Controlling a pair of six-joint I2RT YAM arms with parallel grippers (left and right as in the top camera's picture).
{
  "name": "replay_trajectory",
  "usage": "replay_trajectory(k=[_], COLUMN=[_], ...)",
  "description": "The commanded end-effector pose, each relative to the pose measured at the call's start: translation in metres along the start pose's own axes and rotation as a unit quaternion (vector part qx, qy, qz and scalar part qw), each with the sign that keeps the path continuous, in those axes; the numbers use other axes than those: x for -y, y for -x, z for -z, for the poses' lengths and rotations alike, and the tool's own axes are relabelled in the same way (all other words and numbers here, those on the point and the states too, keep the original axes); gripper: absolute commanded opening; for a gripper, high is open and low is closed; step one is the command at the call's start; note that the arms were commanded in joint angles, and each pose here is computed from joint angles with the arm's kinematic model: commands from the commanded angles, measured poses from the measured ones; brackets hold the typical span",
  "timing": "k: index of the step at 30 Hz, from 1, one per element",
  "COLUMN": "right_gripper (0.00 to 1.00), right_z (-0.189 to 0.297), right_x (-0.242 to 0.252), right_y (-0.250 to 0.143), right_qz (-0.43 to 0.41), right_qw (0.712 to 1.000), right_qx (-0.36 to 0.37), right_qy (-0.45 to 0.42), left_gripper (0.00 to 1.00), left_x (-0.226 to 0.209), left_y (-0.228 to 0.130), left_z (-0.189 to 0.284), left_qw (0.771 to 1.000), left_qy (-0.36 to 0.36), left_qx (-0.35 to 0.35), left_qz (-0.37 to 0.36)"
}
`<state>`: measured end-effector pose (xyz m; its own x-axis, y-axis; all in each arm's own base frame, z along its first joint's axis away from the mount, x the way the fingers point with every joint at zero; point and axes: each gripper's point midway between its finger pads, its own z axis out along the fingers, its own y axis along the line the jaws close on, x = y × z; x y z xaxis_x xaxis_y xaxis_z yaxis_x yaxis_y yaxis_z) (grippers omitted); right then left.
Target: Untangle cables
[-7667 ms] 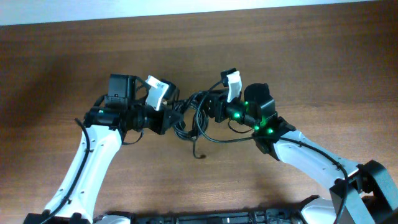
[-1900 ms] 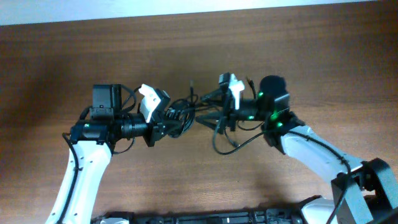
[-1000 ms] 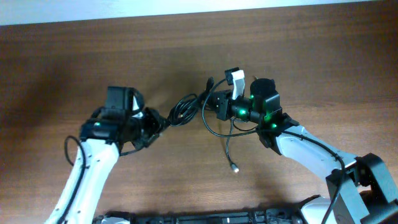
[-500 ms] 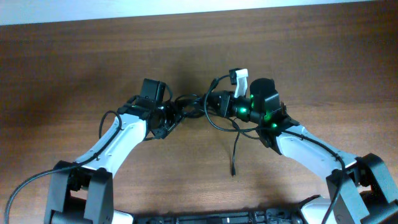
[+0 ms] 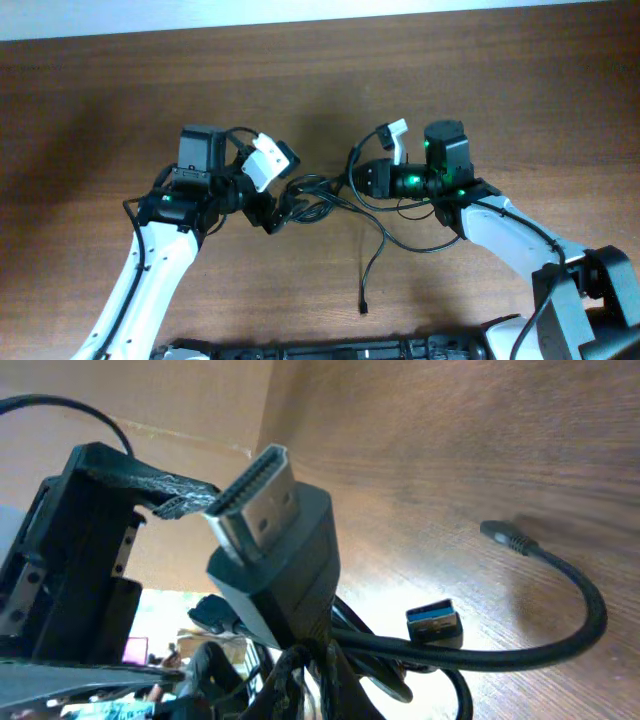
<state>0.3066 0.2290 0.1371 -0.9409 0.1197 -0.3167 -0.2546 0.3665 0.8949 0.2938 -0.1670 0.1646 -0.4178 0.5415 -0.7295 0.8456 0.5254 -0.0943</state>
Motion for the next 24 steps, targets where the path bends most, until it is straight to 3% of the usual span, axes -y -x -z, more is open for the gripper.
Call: replay_trajectory(k=[1, 6, 8, 9, 11, 12, 13, 14, 16, 17, 18, 19, 20, 24], right_gripper=[0.04, 0.04, 0.04, 0.04, 0.05, 0.2, 0.74, 0.98, 0.99, 0.99, 0.9, 0.54, 0.41, 0.36], right_z=[0.0, -0.006, -0.009, -0.009, -0.01, -0.009, -0.006, 0.007, 0.012, 0.001, -0.01, -0.025, -0.039, -0.069], right_x=[-0.01, -0.017, -0.023, -0.026, -0.011, -0.005, 0.006, 0.014, 0.015, 0.008, 0.004, 0.009, 0.025, 0.048], right_y=[-0.002, -0.007, -0.007, -0.003, 0.016, 0.021, 0.033, 0.048, 0.049, 0.036, 0.023, 0.005, -0.009, -0.033], right_qz=[0.015, 0.029, 0.047, 0.06, 0.117, 0.116, 0.149, 0.147, 0.116, 0.095, 0.089, 0.08, 0.078, 0.098], right_qw=[1.0, 0.999, 0.998, 0.997, 0.992, 0.992, 0.984, 0.981, 0.985, 0.99, 0.993, 0.993, 0.986, 0.971], right_qx=[-0.013, -0.021, -0.02, -0.013, 0.038, 0.051, 0.079, 0.105, 0.107, 0.084, 0.061, 0.042, 0.041, 0.036], right_qy=[0.023, 0.031, 0.04, 0.044, -0.009, -0.027, -0.063, -0.077, -0.071, -0.055, -0.052, -0.08, -0.143, -0.215], left_gripper=[0.96, 0.84, 0.28, 0.05, 0.0, 0.0, 0.0, 0.0, 0.0, 0.0, 0.0, 0.0, 0.0, 0.0], left_x=[0.008, 0.009, 0.009, 0.008, 0.0, -0.006, -0.021, -0.053, -0.072, -0.082, -0.087, -0.087, -0.085, -0.063], left_y=[-0.002, -0.022, -0.028, -0.028, -0.017, -0.01, -0.006, -0.022, -0.035, -0.042, -0.046, -0.048, -0.056, -0.097], left_z=[-0.005, -0.034, -0.043, -0.043, -0.045, -0.045, -0.046, -0.043, -0.039, -0.036, -0.035, -0.036, -0.044, -0.098], left_qw=[0.999, 0.997, 0.996, 0.996, 0.996, 0.993, 0.98, 0.944, 0.896, 0.854, 0.838, 0.836, 0.835, 0.833], left_qy=[-0.026, -0.076, -0.09, -0.09, -0.075, -0.063, -0.031, 0.069, 0.137, 0.172, 0.19, 0.19, 0.196, 0.186], left_qx=[0.004, -0.022, -0.028, -0.027, -0.011, 0.0, 0.005, -0.016, -0.017, -0.008, -0.006, -0.009, -0.028, -0.119], left_qz=[-0.045, -0.008, 0.003, 0.008, 0.054, 0.1, 0.198, 0.322, 0.422, 0.491, 0.512, 0.514, 0.514, 0.508])
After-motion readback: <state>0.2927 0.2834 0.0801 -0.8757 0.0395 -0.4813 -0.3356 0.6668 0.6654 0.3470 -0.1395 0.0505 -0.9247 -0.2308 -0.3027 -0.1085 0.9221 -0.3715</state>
